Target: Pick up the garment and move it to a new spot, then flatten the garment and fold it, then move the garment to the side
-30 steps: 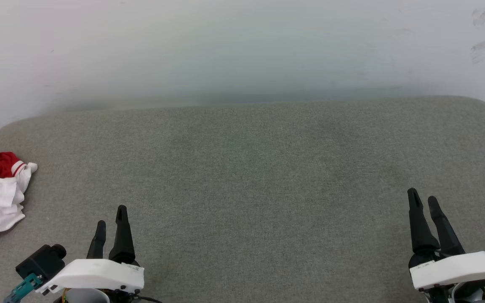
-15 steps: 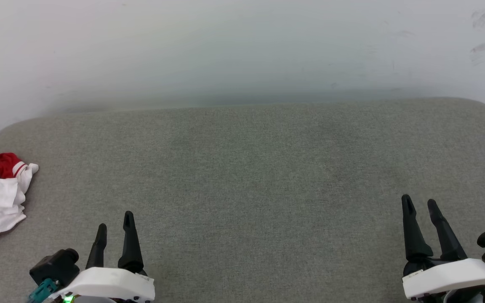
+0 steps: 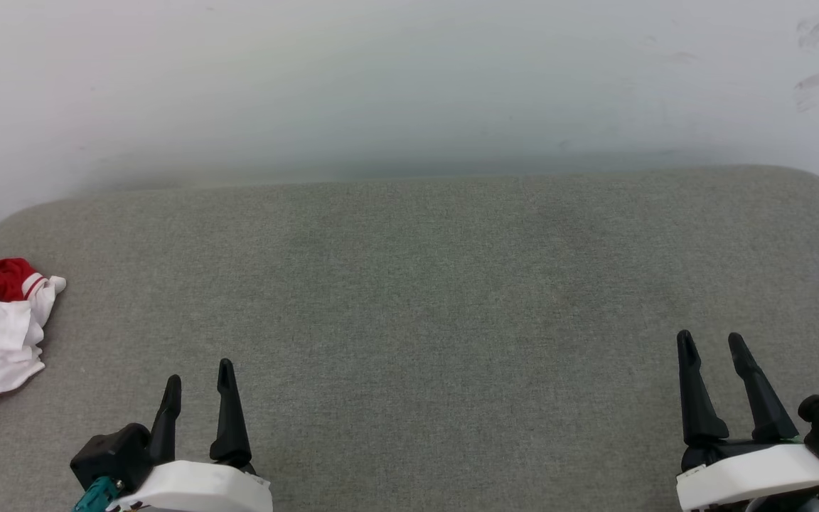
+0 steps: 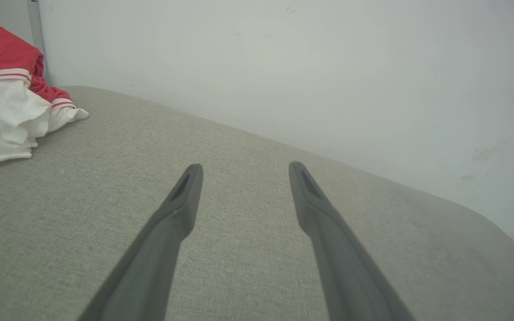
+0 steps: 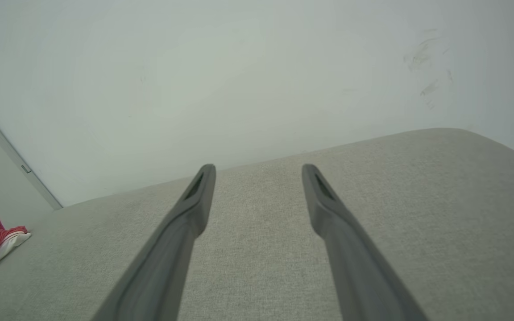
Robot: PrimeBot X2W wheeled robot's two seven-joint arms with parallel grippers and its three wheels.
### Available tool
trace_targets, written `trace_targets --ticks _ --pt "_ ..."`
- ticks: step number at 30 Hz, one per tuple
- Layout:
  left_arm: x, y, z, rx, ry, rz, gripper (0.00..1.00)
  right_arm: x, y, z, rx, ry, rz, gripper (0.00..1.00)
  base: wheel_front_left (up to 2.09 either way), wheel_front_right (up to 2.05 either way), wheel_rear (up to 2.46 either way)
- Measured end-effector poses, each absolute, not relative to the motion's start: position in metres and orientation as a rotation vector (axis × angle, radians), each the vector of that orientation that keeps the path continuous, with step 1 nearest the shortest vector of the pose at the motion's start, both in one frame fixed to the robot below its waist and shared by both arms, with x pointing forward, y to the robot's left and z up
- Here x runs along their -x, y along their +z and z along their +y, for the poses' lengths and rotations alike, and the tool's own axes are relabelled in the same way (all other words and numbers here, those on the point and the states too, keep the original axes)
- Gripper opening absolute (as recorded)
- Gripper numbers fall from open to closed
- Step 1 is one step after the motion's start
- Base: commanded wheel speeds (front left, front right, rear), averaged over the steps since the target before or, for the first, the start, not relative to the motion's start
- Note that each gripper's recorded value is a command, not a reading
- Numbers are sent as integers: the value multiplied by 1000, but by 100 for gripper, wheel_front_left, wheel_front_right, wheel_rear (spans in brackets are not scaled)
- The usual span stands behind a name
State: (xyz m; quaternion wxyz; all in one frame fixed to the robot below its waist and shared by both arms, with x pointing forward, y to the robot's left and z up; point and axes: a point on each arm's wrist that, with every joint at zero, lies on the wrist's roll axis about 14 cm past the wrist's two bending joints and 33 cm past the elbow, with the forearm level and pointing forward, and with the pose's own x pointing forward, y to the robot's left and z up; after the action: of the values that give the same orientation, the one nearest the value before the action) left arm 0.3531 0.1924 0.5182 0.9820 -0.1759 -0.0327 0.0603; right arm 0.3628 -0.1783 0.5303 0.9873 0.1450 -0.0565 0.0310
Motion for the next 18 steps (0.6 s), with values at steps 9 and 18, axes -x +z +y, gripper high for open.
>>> trace_targets --ticks 9,18 --pt "-351 522 189 277 105 -88 100 -361 532 -177 -216 69 -126 100 0 0 0" --pt "-348 520 189 203 102 -94 100 -361 533 -176 -148 77 -139 100 0 0 0"
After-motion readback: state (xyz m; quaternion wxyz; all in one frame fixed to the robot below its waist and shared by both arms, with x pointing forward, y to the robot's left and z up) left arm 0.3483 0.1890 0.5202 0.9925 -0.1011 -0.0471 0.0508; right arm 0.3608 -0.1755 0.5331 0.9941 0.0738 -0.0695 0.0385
